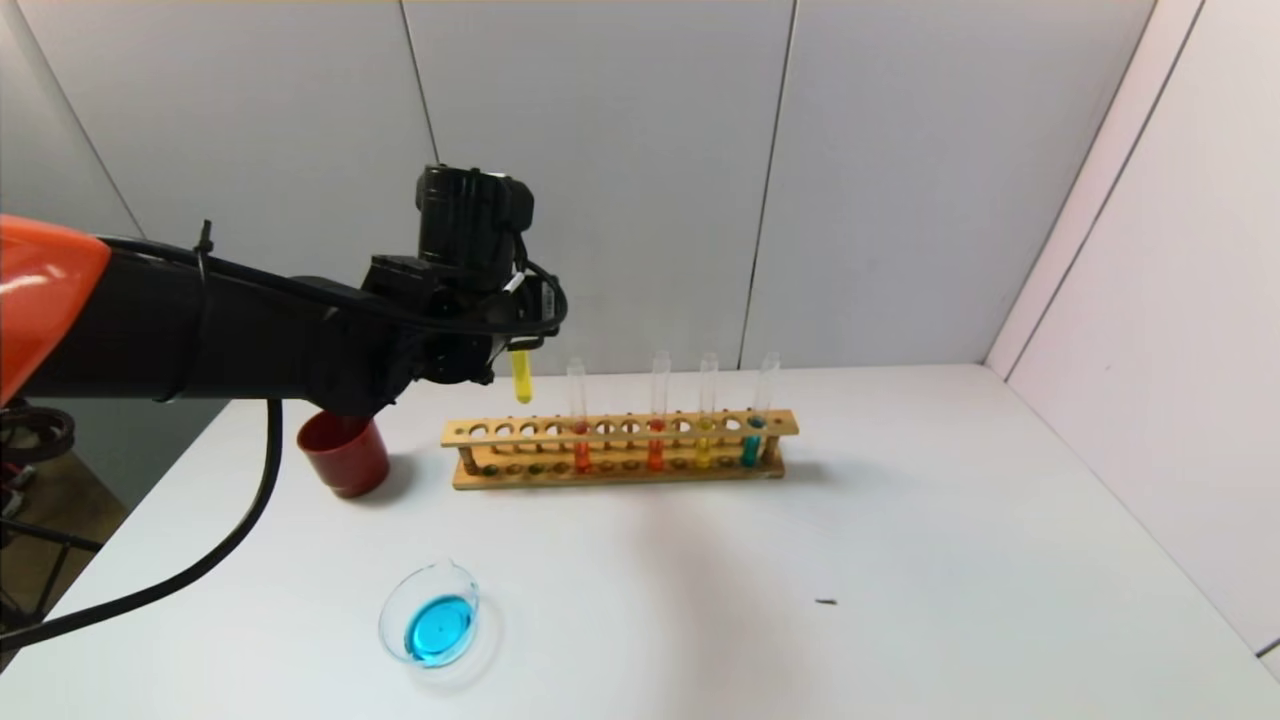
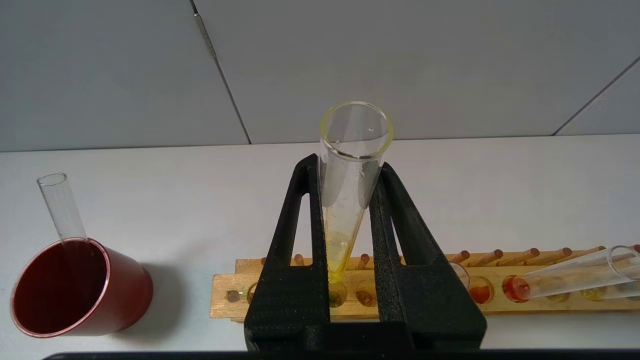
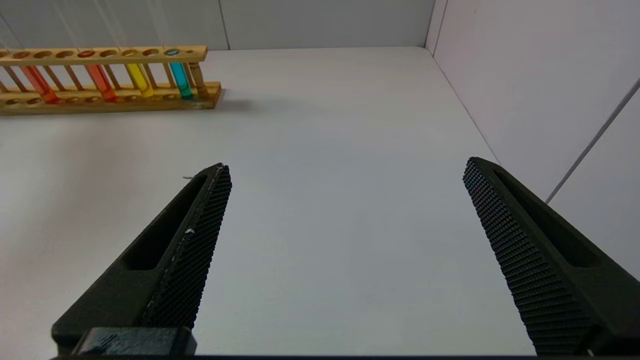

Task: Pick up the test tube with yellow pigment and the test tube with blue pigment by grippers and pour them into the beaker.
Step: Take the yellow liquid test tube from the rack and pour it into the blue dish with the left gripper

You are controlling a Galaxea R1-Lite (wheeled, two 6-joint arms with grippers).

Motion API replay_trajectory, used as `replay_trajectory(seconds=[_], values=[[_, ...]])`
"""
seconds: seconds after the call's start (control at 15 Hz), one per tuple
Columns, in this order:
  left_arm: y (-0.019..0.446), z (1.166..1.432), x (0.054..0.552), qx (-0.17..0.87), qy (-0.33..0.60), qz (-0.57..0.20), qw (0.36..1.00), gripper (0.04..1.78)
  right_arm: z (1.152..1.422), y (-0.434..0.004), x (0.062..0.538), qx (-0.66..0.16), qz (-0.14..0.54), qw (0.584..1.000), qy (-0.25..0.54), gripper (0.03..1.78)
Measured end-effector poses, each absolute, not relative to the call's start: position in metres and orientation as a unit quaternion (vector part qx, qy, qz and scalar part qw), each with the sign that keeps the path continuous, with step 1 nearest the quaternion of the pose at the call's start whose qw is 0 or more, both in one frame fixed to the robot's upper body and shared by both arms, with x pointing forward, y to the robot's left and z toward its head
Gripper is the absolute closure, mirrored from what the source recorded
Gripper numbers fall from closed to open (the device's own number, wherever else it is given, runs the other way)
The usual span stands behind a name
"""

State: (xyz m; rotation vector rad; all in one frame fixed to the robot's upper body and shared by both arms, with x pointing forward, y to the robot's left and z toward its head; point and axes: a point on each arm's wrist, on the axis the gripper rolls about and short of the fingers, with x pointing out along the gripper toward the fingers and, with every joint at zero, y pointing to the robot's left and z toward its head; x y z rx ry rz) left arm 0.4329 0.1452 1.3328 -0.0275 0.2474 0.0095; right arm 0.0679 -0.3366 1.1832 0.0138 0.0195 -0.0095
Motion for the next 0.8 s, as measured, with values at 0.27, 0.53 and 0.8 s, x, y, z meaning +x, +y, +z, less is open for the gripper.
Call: replay_trajectory(seconds=[0.27, 0.53, 0.8], values=[[0.156, 1.353, 0.415, 0.008, 0.140, 0.005, 0.990, 1.52, 1.183, -0.337, 0.068, 0.007, -0.005, 1.000, 0.010, 0.11], [0.177, 1.362, 0.379, 0.055, 0.167, 0.000, 0.984, 1.52, 1.183, -0.337, 0.068, 0.007, -0.005, 1.000, 0.010, 0.11], [0.207, 1.355, 0.333, 0.116, 0.190, -0.013, 0.975, 1.52, 1.183, -0.337, 0.068, 0.007, -0.005, 1.000, 0.010, 0.11]])
